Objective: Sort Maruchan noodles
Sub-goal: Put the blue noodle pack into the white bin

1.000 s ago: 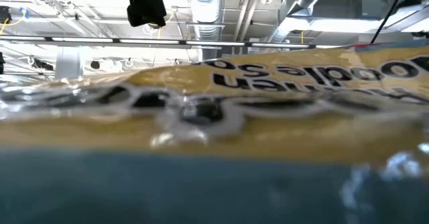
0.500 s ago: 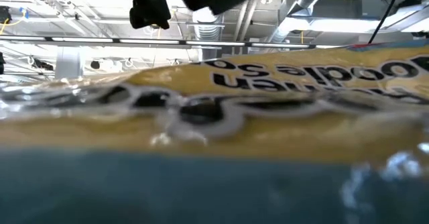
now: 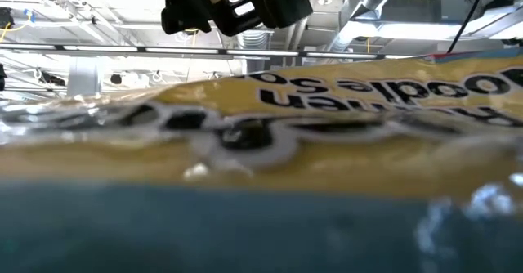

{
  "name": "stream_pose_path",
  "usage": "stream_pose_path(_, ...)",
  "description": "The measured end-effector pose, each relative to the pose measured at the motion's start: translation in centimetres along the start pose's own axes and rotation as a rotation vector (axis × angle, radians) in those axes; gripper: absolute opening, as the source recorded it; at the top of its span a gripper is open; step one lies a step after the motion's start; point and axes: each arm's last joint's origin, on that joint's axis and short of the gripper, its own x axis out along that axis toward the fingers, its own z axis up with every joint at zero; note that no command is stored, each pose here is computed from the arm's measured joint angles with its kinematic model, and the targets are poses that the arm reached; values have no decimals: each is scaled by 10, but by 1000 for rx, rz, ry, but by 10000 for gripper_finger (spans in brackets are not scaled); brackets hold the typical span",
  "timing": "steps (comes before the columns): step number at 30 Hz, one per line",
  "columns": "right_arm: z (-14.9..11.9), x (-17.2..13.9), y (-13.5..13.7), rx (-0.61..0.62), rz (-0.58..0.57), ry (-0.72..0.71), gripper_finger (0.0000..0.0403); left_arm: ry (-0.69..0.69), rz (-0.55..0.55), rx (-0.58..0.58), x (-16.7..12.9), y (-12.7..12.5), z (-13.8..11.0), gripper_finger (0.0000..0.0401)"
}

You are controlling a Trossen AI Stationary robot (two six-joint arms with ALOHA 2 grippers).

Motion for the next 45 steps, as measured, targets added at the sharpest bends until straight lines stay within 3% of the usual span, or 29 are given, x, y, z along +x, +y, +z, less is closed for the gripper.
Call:
stream_pose_path(12,-10,-10,-18,53,-30,2,228,0,1,-13,0,0,0,98)
stream_pose_path(21,-35,21,-23,207,21,107,228,8,-16,-21,0,0,0,98)
stream_pose_path(23,-33,28,-26,211,23,73,228,12,-14,-19,0,0,-1,98)
stream_pose_path(33,-40,28,-30,284,44,85,225,9,-15,-4,0,0,-1,99)
stream_pose_path(38,-40,28,-30,321,39,90,182,9,-15,0,0,0,-1,99)
stream_pose_path(45,-40,27,-30,332,53,85,54,9,-14,17,0,0,-1,99)
